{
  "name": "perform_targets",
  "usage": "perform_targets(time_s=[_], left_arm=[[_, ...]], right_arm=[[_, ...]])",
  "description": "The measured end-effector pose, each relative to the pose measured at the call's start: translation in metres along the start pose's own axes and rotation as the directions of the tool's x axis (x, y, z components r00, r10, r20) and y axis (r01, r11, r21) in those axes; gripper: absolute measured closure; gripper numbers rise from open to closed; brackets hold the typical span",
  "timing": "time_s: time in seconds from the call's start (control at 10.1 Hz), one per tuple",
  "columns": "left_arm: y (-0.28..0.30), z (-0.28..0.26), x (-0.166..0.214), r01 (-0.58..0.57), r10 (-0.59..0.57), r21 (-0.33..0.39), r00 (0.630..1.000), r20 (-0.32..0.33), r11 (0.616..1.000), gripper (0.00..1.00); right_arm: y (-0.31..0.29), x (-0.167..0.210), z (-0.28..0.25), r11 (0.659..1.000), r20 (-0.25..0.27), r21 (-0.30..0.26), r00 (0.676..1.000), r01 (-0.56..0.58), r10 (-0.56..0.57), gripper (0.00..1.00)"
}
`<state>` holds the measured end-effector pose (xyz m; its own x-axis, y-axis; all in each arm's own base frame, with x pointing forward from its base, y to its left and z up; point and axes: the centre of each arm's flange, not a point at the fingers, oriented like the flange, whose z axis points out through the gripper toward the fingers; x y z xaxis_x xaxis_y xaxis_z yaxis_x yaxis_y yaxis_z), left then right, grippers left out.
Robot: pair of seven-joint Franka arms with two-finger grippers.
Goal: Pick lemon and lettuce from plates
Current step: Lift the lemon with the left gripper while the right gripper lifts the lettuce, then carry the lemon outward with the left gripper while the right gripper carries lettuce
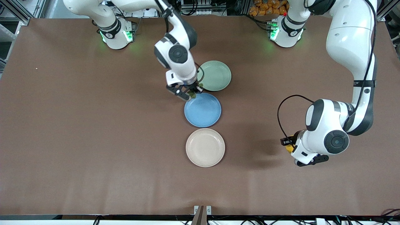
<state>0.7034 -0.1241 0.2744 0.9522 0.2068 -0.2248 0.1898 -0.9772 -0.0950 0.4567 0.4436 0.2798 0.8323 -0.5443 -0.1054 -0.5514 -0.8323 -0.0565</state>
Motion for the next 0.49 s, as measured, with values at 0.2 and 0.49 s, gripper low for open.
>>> perform_targets(time_s=[0.2,0.49], left_arm=[[0.003,0.025,0.002,-0.004,0.003,0.011,0.999,0.034,1.0,0.37],[-0.009,0.064,0.008,0.011,-0.014,0.034,0.996,0.088,0.999,0.37]], right_arm=[[0.013,0.047,-0.014,1.0,-0.001,0.005,1.0,0.022,-0.022,0.92],[0.045,0.124,-0.035,0.998,-0.006,0.015,0.998,0.068,-0.068,0.92]])
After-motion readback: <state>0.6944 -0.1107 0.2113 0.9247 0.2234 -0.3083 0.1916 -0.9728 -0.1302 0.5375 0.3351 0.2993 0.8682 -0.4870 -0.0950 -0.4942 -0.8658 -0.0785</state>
